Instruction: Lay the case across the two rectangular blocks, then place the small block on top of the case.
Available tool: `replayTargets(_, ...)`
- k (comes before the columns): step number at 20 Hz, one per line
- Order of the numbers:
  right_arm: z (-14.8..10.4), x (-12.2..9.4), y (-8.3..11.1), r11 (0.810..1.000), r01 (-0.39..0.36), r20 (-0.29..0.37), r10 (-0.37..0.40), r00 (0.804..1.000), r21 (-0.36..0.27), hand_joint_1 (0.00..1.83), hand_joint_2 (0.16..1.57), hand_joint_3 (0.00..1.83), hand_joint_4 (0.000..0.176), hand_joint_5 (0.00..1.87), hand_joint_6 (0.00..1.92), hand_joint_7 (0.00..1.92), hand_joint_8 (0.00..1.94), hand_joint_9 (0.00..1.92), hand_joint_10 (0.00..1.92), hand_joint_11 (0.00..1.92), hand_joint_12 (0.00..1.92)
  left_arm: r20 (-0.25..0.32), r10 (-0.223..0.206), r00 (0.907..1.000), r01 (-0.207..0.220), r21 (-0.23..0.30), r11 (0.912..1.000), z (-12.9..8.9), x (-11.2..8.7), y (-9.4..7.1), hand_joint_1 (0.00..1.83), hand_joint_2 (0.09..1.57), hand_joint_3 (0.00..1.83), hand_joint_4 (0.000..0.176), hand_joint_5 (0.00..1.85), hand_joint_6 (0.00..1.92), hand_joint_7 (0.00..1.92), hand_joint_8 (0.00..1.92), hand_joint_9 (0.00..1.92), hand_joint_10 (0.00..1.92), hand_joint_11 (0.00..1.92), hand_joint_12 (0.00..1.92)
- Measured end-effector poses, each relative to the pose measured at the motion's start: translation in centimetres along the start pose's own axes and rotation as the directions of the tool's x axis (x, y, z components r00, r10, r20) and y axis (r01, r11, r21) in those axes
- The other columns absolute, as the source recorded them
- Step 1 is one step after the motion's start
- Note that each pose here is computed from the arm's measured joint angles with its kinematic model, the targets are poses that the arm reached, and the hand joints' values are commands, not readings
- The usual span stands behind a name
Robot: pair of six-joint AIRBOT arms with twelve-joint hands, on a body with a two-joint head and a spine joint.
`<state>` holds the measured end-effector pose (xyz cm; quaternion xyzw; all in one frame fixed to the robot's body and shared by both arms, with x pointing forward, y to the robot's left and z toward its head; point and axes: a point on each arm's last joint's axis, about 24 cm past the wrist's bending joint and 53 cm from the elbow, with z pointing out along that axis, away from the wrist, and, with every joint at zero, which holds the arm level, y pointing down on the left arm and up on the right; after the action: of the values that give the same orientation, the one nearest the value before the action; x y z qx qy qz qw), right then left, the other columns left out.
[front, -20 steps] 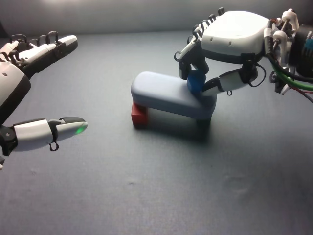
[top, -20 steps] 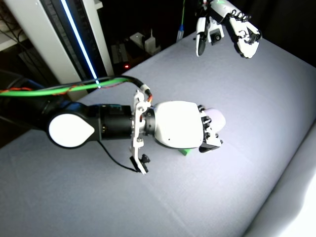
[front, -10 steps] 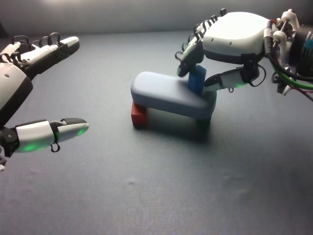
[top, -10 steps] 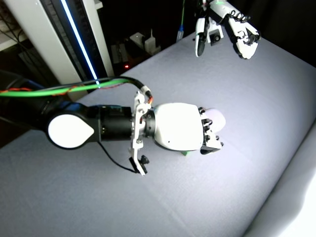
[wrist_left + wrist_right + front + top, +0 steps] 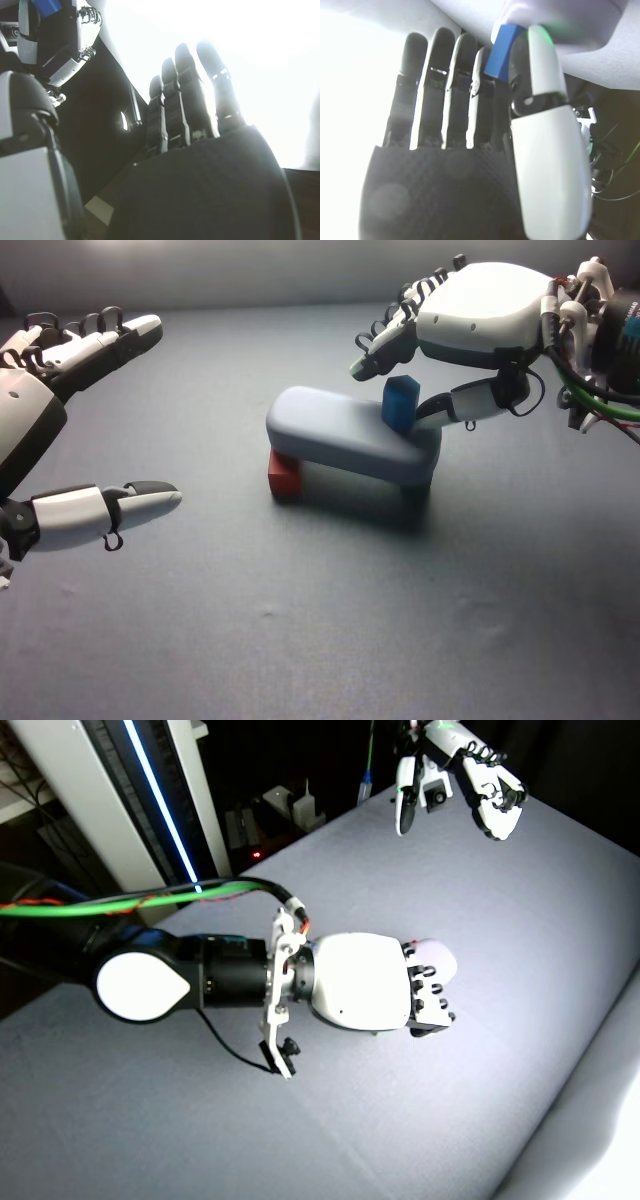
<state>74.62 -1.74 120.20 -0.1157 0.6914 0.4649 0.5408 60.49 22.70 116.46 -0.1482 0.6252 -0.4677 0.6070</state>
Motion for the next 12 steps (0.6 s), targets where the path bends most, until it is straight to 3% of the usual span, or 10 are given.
replayTargets(1,0.0,0.1,0.1,1.0,-0.001,-0.001,0.001,1.0,-0.001,1.08,1.0,0.0,0.0,0.54,0.0,0.63,0.17,0.47,0.77,0.26,1.44,0.0,0.0,1.0,0.0,0.001,1.0,0.0,0.0,0.0,0.89,0.95,0.0,0.0,0.28,0.0,0.37,0.0,0.4,0.0,0.0,1.05)
replayTargets(2,0.0,0.2,0.2,1.0,-0.003,-0.004,0.003,1.0,-0.002,1.07,0.99,0.0,0.0,0.48,0.0,0.61,0.07,0.48,0.63,0.25,1.4,0.0,0.0,1.0,0.0,0.001,1.0,0.0,0.0,0.0,0.88,0.96,0.0,0.0,0.28,0.0,0.37,0.0,0.4,0.0,0.0,1.07)
replayTargets(3,0.1,0.4,0.5,1.0,-0.006,-0.007,0.006,1.0,-0.008,1.06,0.98,0.0,0.016,0.46,0.0,0.61,0.05,0.49,0.6,0.25,1.37,0.0,0.0,1.0,0.0,0.001,1.0,0.0,0.0,0.0,0.86,0.96,0.0,0.0,0.26,0.0,0.37,0.0,0.41,0.0,0.0,1.07)
replayTargets(4,0.2,0.6,0.8,1.0,-0.008,-0.011,0.008,1.0,-0.014,1.06,0.98,0.0,0.016,0.46,0.0,0.61,0.05,0.49,0.6,0.25,1.37,0.001,0.0,1.0,0.0,0.001,1.0,0.0,0.0,0.0,0.86,0.96,0.0,0.0,0.26,0.0,0.37,0.0,0.41,0.0,0.0,1.07)
replayTargets(5,0.2,0.8,1.2,1.0,-0.011,-0.013,0.011,1.0,-0.022,1.02,0.96,0.0,0.032,0.46,0.0,0.65,0.03,0.56,0.49,0.3,1.27,0.001,0.0,1.0,0.0,0.002,1.0,0.0,0.0,0.0,0.85,0.96,0.0,0.0,0.26,0.0,0.36,0.0,0.4,0.0,0.0,1.04)
replayTargets(6,0.2,0.8,1.5,0.999,-0.012,-0.014,0.012,1.0,-0.032,1.02,0.96,0.0,0.02,0.46,0.0,0.65,0.02,0.56,0.47,0.3,1.26,0.001,0.0,1.0,0.0,0.002,1.0,0.0,0.0,0.0,0.86,0.96,0.0,0.002,0.26,0.0,0.36,0.0,0.4,0.0,0.0,1.04)
replayTargets(8,0.2,0.8,1.6,0.999,-0.013,-0.012,0.013,1.0,-0.037,1.04,0.97,0.0,0.01,0.47,0.0,0.64,0.02,0.55,0.46,0.28,1.25,0.003,0.0,1.0,0.0,0.003,1.0,0.0,-0.1,-0.1,0.86,0.96,0.0,0.008,0.26,0.0,0.36,0.0,0.4,0.0,0.0,1.03)
replayTargets(10,0.1,0.6,1.4,0.999,-0.013,-0.008,0.012,1.0,-0.033,1.05,1.01,0.0,0.044,0.46,0.0,0.6,0.0,0.56,0.32,0.26,1.17,0.003,0.0,1.0,0.0,0.004,1.0,0.0,-0.1,-0.1,0.87,0.97,0.0,0.007,0.26,0.0,0.35,0.0,0.38,0.0,0.0,0.98)
replayTargets(11,0.0,0.4,1.4,0.999,-0.013,-0.005,0.012,1.0,-0.031,1.05,1.01,0.0,0.02,0.46,0.0,0.61,0.0,0.6,0.24,0.26,1.17,0.003,-0.001,1.0,0.001,0.004,1.0,0.0,-0.1,-0.1,0.87,0.97,0.0,0.0,0.27,0.0,0.35,0.0,0.39,0.0,0.0,1.01)
replayTargets(12,0.0,0.2,1.2,1.0,-0.009,-0.002,0.009,1.0,-0.027,1.05,1.0,0.0,0.008,0.47,0.0,0.61,0.0,0.62,0.18,0.26,1.16,0.004,-0.001,1.0,0.001,0.004,1.0,0.0,-0.1,-0.1,0.88,0.97,0.0,0.0,0.27,0.0,0.35,0.0,0.39,0.01,0.0,1.02)
